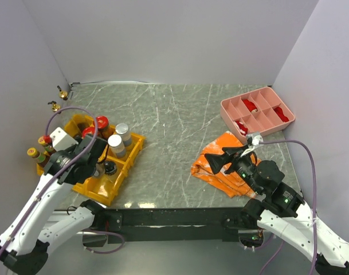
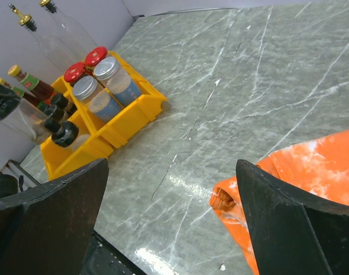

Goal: Organize the condiment bottles
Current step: Place the bottle in the storage box.

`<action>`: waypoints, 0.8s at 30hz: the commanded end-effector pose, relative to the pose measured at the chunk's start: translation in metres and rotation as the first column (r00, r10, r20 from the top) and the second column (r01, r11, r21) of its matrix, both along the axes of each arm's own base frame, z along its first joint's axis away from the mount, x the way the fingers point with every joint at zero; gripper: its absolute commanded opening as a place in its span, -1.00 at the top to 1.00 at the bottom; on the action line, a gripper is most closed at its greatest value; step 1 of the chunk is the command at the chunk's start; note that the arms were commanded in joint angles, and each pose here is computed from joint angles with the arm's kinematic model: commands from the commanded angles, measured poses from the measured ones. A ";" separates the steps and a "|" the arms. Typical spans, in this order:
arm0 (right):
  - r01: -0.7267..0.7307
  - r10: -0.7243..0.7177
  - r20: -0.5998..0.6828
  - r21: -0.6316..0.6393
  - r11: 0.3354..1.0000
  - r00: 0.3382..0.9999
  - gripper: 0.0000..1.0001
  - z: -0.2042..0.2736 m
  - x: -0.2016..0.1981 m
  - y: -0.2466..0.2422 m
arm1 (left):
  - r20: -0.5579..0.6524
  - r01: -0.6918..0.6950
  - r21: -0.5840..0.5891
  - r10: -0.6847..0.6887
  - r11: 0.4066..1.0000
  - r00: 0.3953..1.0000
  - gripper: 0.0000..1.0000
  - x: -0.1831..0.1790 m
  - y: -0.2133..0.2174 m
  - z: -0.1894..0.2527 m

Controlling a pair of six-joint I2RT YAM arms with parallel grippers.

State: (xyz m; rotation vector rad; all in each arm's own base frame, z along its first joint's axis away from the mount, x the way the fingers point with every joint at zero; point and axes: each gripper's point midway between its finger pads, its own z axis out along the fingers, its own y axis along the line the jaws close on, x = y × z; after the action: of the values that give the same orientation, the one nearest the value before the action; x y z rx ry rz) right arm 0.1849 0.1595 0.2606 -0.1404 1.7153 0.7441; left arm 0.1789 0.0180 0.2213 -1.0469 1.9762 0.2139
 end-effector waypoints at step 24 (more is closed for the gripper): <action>0.026 -0.026 0.042 -0.009 1.000 0.999 -1.00 0.011 0.004 -0.005 | 0.129 -0.158 0.021 0.154 0.987 0.980 0.99 -0.001 0.026 0.009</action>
State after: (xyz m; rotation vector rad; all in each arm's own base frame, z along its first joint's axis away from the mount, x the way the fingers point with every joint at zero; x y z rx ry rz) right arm 0.1869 0.1545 0.2557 -0.1468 1.7271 0.6996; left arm 0.1798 0.0348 0.2096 -1.2245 1.7991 0.2135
